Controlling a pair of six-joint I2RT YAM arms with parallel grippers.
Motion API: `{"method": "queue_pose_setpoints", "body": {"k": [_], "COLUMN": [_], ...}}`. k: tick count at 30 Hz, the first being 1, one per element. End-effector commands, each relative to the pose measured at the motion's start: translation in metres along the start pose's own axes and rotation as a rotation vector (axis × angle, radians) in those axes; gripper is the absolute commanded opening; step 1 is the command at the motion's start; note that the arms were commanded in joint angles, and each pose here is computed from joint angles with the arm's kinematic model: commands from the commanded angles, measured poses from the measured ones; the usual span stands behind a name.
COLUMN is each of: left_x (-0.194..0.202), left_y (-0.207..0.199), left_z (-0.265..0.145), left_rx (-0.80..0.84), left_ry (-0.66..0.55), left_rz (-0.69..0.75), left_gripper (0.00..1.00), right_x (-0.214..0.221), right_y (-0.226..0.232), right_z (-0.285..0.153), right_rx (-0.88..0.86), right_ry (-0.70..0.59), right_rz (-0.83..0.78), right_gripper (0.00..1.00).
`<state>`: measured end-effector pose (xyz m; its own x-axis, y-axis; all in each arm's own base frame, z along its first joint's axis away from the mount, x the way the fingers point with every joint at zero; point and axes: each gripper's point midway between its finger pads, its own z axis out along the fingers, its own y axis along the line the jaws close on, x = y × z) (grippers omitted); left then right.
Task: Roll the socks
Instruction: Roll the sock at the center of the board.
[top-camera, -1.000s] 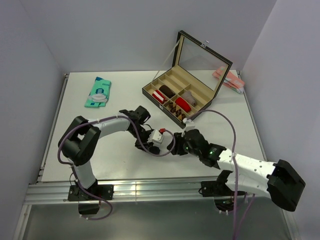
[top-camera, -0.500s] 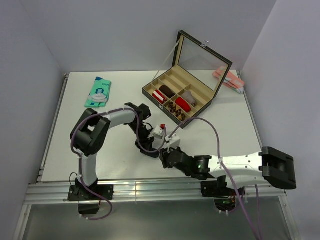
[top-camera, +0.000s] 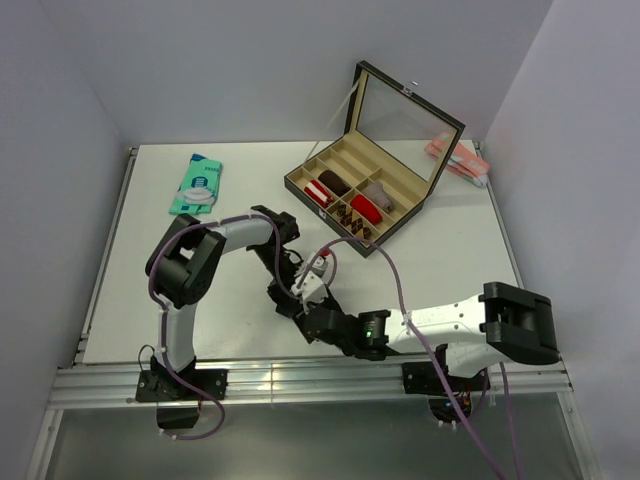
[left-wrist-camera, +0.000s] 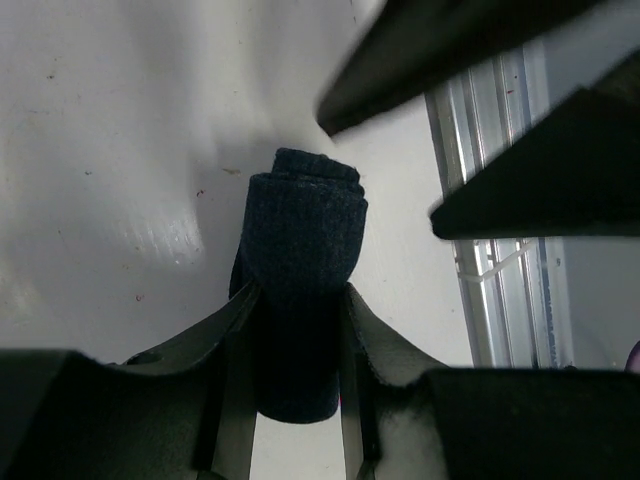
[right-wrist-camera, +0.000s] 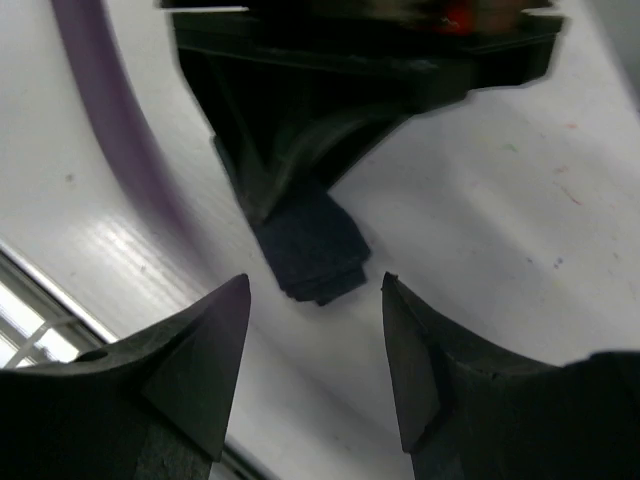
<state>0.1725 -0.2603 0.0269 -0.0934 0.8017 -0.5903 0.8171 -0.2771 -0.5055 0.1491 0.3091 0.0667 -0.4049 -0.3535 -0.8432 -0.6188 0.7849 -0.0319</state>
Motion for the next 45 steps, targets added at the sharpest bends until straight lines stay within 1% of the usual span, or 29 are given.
{"method": "queue_pose_setpoints", "body": {"k": [1, 6, 9, 13, 30, 33, 36, 37, 39, 40, 43, 44, 45], "left_x": [0.038, 0.038, 0.038, 0.039, 0.046, 0.047, 0.047, 0.048, 0.047, 0.047, 0.044, 0.044, 0.041], "left_y": [0.007, 0.007, 0.007, 0.007, 0.003, 0.0, 0.0, -0.002, -0.003, -0.004, -0.003, -0.002, 0.0], "left_z": [0.01, 0.01, 0.01, 0.01, 0.011, 0.011, 0.009, 0.009, 0.007, 0.006, 0.001, 0.001, -0.001], "left_rx": [-0.007, -0.007, -0.008, -0.009, 0.05, 0.071, 0.077, 0.085, 0.09, 0.092, 0.076, 0.068, 0.057], "left_ry": [0.153, 0.151, 0.154, 0.157, 0.188, 0.194, 0.204, 0.209, 0.211, 0.217, 0.224, 0.225, 0.223], "left_rz": [-0.054, -0.056, -0.057, -0.062, -0.073, -0.075, -0.074, -0.08, -0.078, -0.082, -0.08, -0.079, -0.085], "left_gripper": [0.35, 0.35, 0.35, 0.35, 0.36, 0.37, 0.39, 0.4, 0.41, 0.43, 0.46, 0.47, 0.49], "right_x": [-0.025, -0.017, -0.003, 0.001, 0.027, 0.031, 0.035, 0.037, 0.039, 0.041, 0.043, 0.043, 0.044], "right_y": [0.028, 0.037, 0.033, 0.025, -0.001, -0.005, -0.01, -0.012, -0.014, -0.016, -0.016, -0.016, -0.015], "right_z": [0.004, 0.018, 0.031, 0.039, 0.055, 0.056, 0.058, 0.059, 0.061, 0.062, 0.064, 0.064, 0.065], "right_rx": [-0.083, -0.081, -0.03, 0.019, 0.143, 0.15, 0.156, 0.162, 0.157, 0.156, 0.145, 0.141, 0.137], "right_ry": [-0.028, 0.029, 0.082, 0.107, 0.263, 0.291, 0.317, 0.326, 0.342, 0.353, 0.365, 0.371, 0.376], "right_rz": [-0.054, -0.118, -0.174, -0.213, -0.401, -0.414, -0.437, -0.441, -0.454, -0.455, -0.457, -0.456, -0.454], "right_gripper": [0.63, 0.63, 0.63, 0.64, 0.61, 0.59, 0.55, 0.5, 0.45, 0.39, 0.24, 0.22, 0.15]}}
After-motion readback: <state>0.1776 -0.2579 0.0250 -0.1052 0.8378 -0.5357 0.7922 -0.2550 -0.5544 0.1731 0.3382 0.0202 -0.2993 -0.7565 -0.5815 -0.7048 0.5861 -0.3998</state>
